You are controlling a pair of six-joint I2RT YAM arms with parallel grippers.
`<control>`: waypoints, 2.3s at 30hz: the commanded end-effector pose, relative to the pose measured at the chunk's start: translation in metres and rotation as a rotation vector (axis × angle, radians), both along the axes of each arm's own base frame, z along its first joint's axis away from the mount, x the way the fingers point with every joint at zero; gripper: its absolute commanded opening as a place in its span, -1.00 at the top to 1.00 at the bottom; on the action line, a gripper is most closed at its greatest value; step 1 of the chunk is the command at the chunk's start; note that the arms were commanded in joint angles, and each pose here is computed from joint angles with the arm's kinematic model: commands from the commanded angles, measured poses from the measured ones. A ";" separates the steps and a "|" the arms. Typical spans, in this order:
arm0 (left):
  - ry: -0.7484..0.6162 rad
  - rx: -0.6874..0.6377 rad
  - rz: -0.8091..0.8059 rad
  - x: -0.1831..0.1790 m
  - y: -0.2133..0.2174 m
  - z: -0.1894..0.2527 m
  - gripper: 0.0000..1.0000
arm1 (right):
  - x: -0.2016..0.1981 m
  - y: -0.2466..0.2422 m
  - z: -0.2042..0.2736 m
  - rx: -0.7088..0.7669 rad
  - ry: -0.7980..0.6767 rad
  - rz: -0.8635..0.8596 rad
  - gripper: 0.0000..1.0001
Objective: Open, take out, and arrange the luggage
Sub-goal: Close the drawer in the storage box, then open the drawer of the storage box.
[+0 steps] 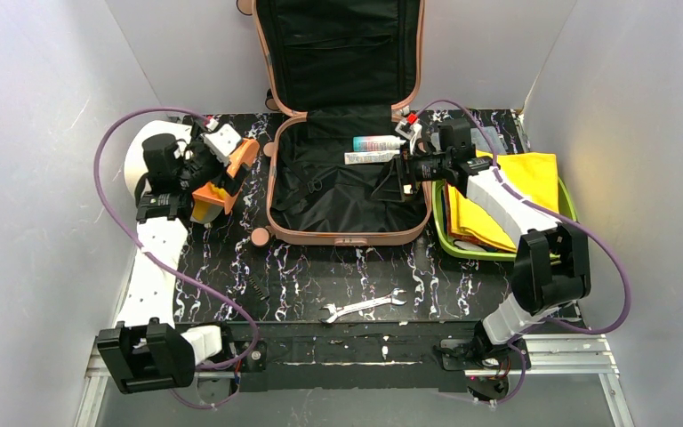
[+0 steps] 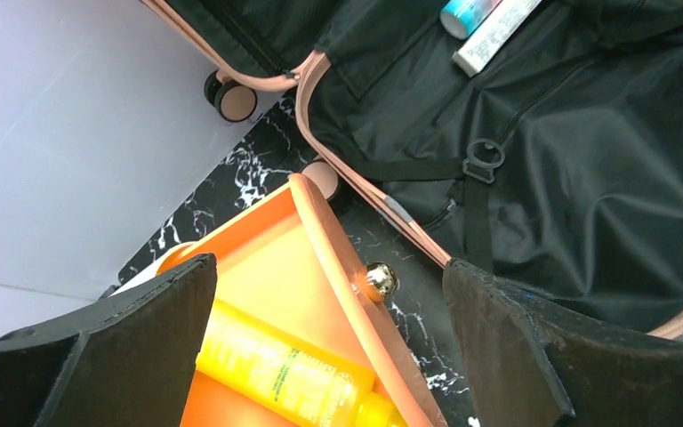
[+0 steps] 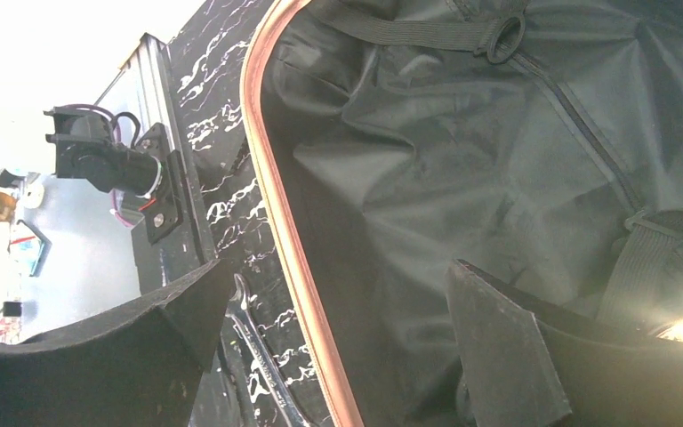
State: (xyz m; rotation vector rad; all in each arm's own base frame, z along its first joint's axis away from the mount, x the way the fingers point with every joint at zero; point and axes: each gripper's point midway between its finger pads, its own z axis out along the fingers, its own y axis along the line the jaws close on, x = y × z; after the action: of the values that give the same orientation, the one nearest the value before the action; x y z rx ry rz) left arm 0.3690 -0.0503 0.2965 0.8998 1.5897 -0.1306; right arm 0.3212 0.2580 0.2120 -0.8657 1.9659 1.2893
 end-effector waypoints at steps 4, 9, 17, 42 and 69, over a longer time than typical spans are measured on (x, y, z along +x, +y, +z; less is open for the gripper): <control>0.008 0.193 0.169 0.025 0.022 -0.019 -0.97 | -0.004 -0.006 0.017 -0.005 -0.106 -0.008 -0.97; 0.032 0.224 0.289 0.040 0.043 -0.024 -0.97 | -0.007 -0.008 0.019 -0.007 -0.126 -0.010 -0.97; -0.026 0.267 0.421 0.051 0.068 -0.004 -0.97 | -0.009 -0.008 0.020 -0.002 -0.128 -0.003 -0.97; 0.018 0.282 0.598 0.070 0.141 -0.006 -0.04 | -0.017 -0.009 0.028 0.017 -0.150 0.007 -0.97; -0.001 0.427 -0.470 -0.039 -0.004 -0.002 -0.97 | -0.015 -0.011 0.024 -0.005 -0.163 -0.005 -0.97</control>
State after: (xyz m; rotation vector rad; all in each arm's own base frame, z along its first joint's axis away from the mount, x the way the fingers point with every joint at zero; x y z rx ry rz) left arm 0.3793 -0.0111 0.3071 1.2456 1.5630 0.1235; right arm 0.3076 0.2498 0.2257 -0.9098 1.8958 1.2124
